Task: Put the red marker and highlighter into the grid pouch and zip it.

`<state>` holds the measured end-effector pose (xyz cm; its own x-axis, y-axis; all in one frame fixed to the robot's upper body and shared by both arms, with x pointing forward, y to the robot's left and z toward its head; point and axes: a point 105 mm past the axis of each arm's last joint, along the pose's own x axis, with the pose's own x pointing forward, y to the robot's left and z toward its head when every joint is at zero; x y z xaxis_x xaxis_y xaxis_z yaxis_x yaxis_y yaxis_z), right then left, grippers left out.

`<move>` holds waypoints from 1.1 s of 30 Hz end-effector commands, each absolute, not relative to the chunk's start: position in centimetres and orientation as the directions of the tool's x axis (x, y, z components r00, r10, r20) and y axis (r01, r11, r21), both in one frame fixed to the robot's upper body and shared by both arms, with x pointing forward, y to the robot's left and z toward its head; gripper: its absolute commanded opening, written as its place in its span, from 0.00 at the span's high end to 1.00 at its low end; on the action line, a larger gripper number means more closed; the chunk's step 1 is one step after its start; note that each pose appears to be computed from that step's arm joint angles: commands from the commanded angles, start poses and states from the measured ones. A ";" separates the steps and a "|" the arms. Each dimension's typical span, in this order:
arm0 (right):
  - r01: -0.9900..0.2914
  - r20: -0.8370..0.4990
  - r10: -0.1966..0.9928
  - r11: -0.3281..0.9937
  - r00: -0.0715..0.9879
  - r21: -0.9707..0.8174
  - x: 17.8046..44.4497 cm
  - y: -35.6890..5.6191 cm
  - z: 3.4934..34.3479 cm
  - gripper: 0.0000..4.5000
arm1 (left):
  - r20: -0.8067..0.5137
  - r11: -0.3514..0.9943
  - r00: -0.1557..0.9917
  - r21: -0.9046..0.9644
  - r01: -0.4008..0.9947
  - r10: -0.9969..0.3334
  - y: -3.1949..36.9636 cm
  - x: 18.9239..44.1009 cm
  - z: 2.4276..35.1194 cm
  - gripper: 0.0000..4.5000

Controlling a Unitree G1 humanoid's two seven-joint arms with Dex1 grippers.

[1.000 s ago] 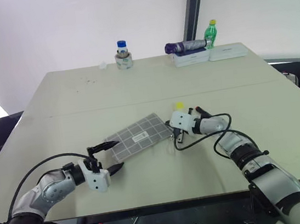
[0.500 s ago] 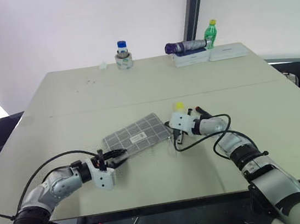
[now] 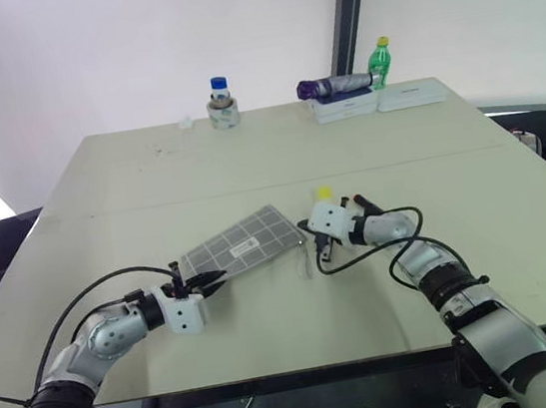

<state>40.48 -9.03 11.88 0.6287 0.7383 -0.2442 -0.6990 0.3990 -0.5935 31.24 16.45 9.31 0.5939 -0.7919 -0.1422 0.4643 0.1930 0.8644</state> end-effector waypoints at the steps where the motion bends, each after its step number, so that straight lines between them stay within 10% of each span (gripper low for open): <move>1: -0.719 -0.099 0.775 0.521 0.625 -0.460 40.4 -9.3 15.7 0.88 | -0.076 0.313 0.615 0.809 0.498 -0.785 16.2 31.0 10.1 1.00; 9: -0.808 -0.165 0.792 0.565 0.588 -0.169 37.2 -10.5 14.9 0.00 | -0.042 0.381 0.659 0.787 0.484 -0.751 16.7 30.6 11.0 1.00; 27: -0.718 -0.314 0.682 0.696 0.660 0.000 36.4 -7.3 9.2 0.00 | -0.003 0.436 0.684 0.769 0.468 -0.730 16.5 30.0 10.6 1.00; 33: -0.736 -0.345 0.681 0.675 0.646 -0.047 36.2 -7.7 8.6 0.64 | 0.013 0.460 0.696 0.759 0.460 -0.718 16.8 29.9 10.8 1.00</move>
<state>36.51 -8.24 8.64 0.6659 0.6628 -0.3423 -0.7133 0.7001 -0.0319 30.00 16.57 9.37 0.6909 -0.7216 -0.0444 0.5034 0.4361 0.7459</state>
